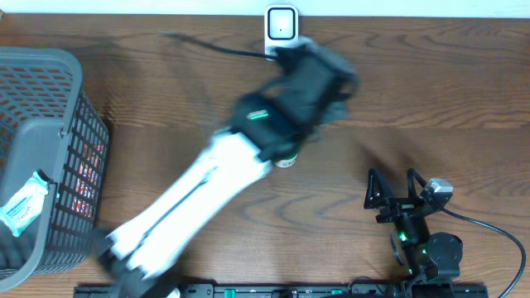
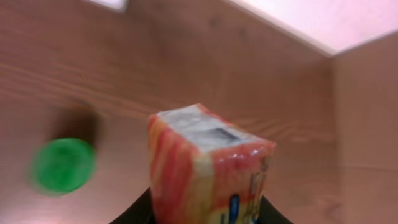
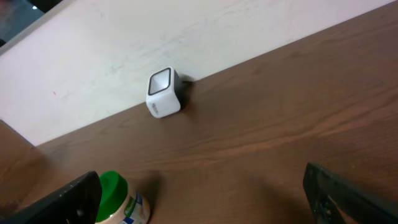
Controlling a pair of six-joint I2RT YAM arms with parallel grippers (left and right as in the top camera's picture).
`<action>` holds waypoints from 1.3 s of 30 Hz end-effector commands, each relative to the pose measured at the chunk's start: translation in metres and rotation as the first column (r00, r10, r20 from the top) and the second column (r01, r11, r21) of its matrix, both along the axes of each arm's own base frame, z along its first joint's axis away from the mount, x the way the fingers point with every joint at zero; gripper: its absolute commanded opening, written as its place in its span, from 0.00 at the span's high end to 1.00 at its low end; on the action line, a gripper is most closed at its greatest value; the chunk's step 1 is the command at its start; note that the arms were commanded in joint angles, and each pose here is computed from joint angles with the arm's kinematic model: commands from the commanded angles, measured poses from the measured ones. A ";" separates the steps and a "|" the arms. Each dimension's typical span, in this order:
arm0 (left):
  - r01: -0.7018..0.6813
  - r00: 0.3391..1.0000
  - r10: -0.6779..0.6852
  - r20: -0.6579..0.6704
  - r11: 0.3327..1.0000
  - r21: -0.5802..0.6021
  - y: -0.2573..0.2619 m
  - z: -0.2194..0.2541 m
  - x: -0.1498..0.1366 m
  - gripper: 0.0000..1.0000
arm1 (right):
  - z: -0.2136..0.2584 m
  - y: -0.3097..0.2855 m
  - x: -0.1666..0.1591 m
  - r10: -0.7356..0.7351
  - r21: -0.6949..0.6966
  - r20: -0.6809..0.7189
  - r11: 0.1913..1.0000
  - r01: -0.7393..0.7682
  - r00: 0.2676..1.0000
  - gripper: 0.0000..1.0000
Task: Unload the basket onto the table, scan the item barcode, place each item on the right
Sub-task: 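Carry orange box with left gripper and set it right of jar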
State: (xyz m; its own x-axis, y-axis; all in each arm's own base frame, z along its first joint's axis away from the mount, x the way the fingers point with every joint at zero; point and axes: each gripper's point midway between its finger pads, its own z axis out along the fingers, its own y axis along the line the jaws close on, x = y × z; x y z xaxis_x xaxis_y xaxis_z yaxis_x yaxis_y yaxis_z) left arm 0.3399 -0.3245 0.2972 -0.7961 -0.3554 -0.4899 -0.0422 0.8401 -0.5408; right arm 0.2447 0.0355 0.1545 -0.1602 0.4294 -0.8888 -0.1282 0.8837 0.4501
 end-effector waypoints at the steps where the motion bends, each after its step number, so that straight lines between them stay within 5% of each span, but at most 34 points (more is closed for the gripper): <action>1: 0.094 0.991 -0.090 -0.098 0.995 0.036 -0.054 -0.076 0.010 0.68 | -0.001 0.001 0.000 0.002 0.006 -0.005 1.000 -0.002 1.000 0.01; 14: 0.151 0.945 -0.110 -0.308 0.983 0.109 -0.084 -0.225 0.026 0.67 | -0.001 0.001 0.000 0.002 0.006 -0.005 1.000 -0.002 1.000 0.01; 24: 0.177 0.926 -0.109 -0.360 0.971 0.161 -0.075 -0.248 0.018 0.37 | -0.001 0.001 0.000 0.002 0.006 -0.005 1.000 -0.002 1.000 0.01; 29: 0.249 0.957 -0.224 -0.183 0.961 0.124 -0.067 -0.165 0.047 0.24 | -0.001 0.001 0.000 0.002 0.006 -0.005 1.000 -0.002 1.000 0.01; 34: 0.305 0.925 -0.327 0.194 0.943 0.134 -0.022 0.006 0.065 0.14 | -0.001 0.001 0.000 0.002 0.006 -0.005 1.000 -0.002 1.000 0.01; 39: -0.076 0.885 -0.003 0.466 0.986 0.151 0.140 0.144 0.066 0.11 | -0.001 0.001 0.000 0.002 0.006 -0.005 1.000 -0.002 1.000 0.01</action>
State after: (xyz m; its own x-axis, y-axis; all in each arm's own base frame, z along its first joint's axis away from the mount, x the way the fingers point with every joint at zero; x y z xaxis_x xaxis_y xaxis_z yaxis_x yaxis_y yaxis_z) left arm 0.4152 -0.2997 0.3350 -0.7017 -0.1695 -0.6920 0.2385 0.8594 -0.4523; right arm 0.2446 0.0355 0.1543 -0.1609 0.4294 -0.8887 -0.1278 0.8837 0.4502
